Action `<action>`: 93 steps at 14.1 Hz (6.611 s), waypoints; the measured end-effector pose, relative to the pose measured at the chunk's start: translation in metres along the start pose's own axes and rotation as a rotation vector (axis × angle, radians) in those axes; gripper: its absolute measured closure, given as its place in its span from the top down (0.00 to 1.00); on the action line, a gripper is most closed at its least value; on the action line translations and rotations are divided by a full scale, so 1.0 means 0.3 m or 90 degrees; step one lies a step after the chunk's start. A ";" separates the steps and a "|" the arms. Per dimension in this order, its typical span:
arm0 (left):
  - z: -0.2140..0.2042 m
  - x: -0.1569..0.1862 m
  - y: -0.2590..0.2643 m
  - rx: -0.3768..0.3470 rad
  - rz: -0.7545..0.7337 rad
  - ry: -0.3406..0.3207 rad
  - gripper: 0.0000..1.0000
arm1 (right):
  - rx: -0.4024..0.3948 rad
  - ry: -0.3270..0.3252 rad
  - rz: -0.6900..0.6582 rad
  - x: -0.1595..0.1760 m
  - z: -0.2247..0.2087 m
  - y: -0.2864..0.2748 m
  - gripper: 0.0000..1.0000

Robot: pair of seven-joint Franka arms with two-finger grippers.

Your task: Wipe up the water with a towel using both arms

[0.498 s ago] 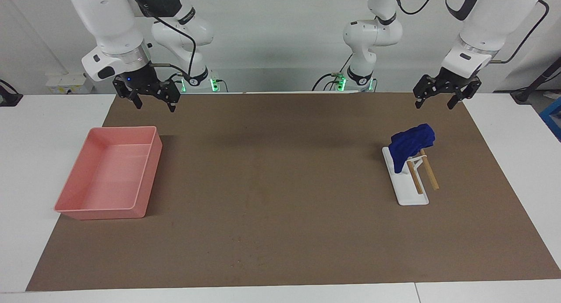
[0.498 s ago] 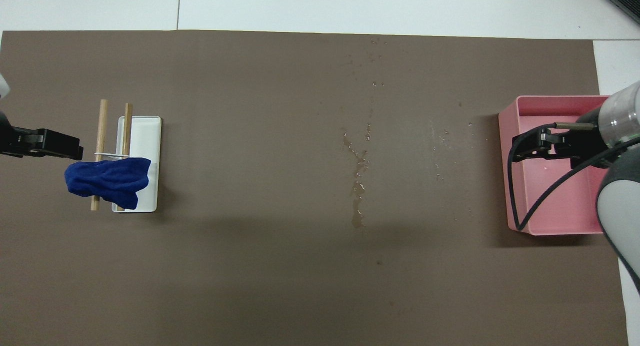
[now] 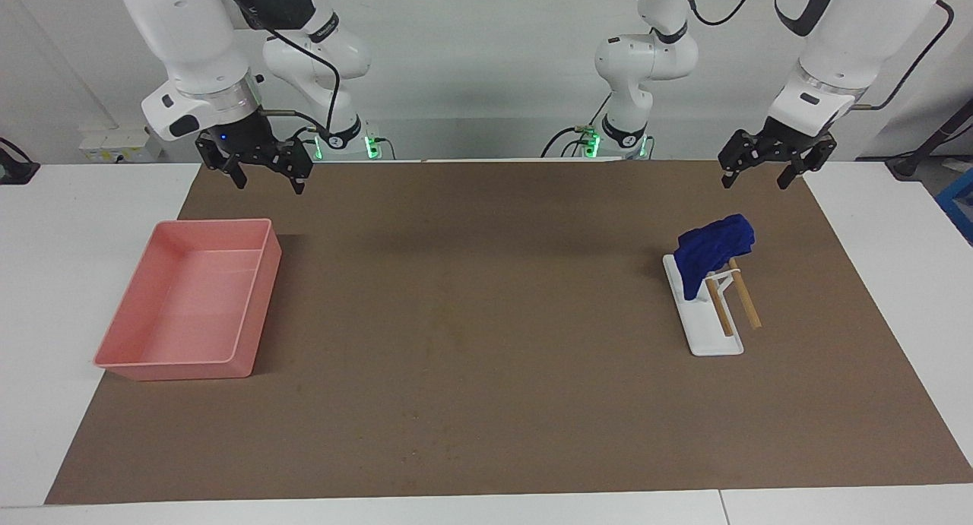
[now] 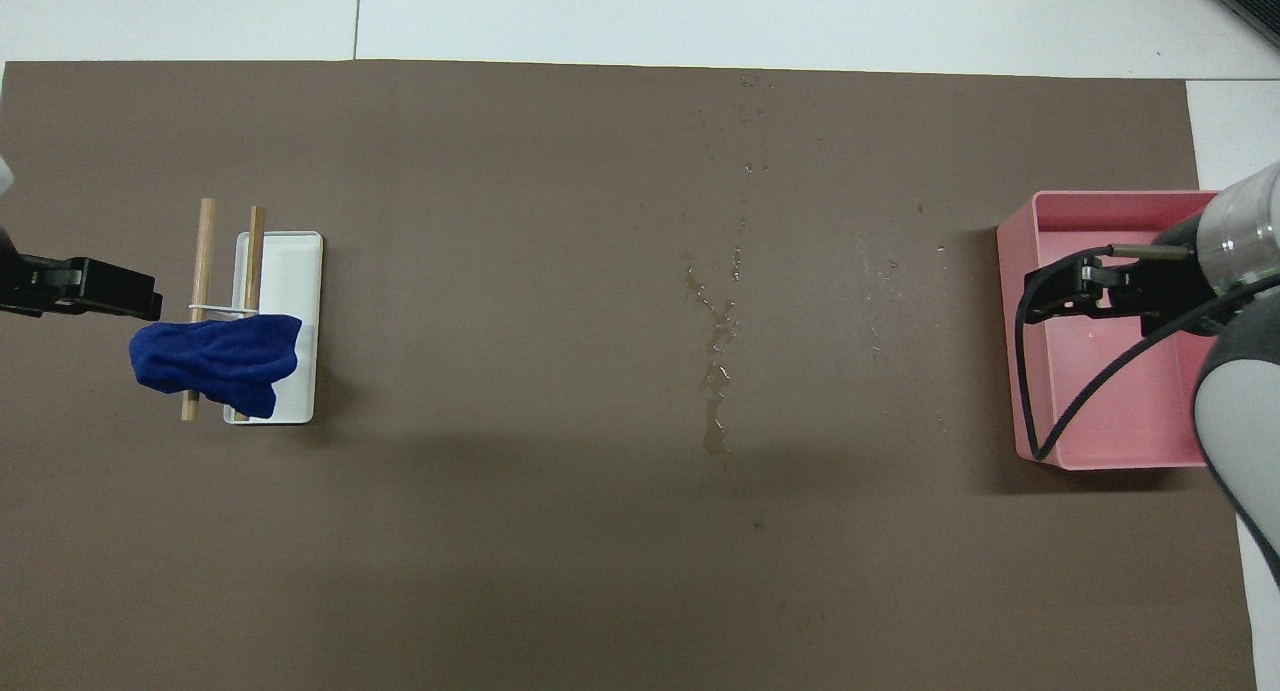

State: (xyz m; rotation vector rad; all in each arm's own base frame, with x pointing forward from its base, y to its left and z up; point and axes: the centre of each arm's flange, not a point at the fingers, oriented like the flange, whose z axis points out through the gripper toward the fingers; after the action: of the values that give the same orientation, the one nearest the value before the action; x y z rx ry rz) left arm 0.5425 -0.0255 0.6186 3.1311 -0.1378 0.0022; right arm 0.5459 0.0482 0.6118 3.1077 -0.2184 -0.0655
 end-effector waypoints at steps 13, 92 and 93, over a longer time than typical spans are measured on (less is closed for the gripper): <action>0.235 -0.018 -0.180 0.002 -0.147 0.038 1.00 | 0.000 0.000 0.000 0.000 0.000 0.000 1.00; 0.035 -0.086 0.593 -0.141 -1.036 -0.095 1.00 | 0.404 0.069 0.704 0.263 0.380 -0.558 0.19; 0.037 -0.079 0.526 -0.132 -1.017 -0.095 1.00 | 0.402 0.096 0.686 0.318 0.428 -0.569 0.19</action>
State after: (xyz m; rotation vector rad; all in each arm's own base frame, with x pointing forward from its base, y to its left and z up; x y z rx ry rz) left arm 0.5052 -0.1807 0.6087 2.1398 2.0275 -0.2164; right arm 0.6585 0.2009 0.4750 2.9692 -2.1608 0.3079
